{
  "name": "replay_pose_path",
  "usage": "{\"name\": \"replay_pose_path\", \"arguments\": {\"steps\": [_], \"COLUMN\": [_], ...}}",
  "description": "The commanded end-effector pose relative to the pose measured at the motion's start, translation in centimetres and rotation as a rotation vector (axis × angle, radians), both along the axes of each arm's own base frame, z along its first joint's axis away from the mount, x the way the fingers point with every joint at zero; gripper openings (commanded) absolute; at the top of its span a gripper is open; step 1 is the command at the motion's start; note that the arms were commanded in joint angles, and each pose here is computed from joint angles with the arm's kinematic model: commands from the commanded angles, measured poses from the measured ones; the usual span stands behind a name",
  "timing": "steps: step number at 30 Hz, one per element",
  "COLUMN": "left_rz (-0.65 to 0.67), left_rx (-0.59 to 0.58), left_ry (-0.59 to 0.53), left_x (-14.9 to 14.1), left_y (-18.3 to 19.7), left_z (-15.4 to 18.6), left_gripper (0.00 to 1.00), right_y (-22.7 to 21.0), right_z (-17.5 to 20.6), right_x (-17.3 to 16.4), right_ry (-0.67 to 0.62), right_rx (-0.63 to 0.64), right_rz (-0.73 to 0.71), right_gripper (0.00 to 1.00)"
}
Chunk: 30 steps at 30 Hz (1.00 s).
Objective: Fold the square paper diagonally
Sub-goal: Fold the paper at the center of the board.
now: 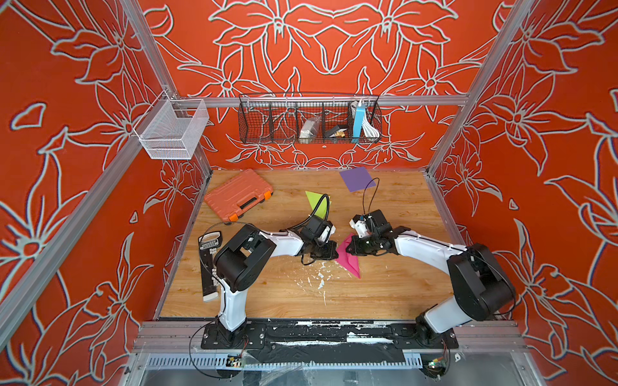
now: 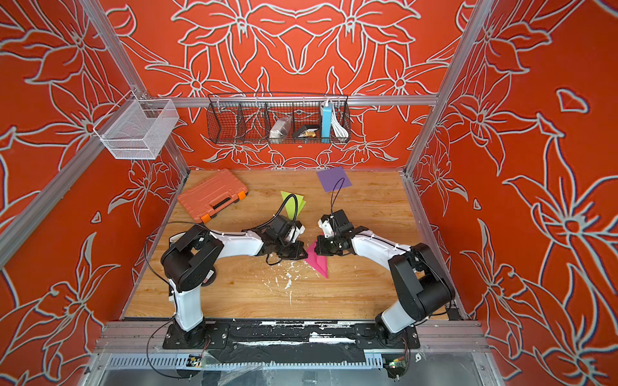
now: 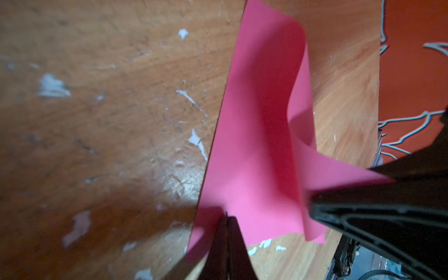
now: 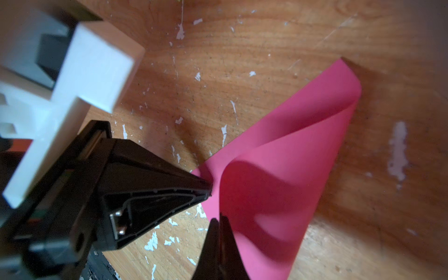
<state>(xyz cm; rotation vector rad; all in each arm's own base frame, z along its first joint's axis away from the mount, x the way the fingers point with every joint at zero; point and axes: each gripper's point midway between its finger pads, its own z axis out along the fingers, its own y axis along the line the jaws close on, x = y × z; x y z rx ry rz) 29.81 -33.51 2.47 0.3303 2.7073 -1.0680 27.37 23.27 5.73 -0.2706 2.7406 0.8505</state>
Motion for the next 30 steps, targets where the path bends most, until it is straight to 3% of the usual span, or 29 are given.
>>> {"name": "replay_pose_path", "arguments": {"steps": [1,30], "left_rz": [-0.002,0.0], "left_rx": [0.047,0.057], "left_ry": [0.032,0.032], "left_x": [-0.6,-0.5], "left_y": [0.7,0.8], "left_z": [-1.5,-1.7], "left_gripper": [0.07,0.07], "right_y": [1.0,1.4], "right_z": [0.1,-3.1], "right_x": [0.2,-0.1], "right_ry": [0.003,0.078], "right_rx": [0.012,-0.127], "right_rz": [0.029,0.076], "right_gripper": [0.02,0.04]}}
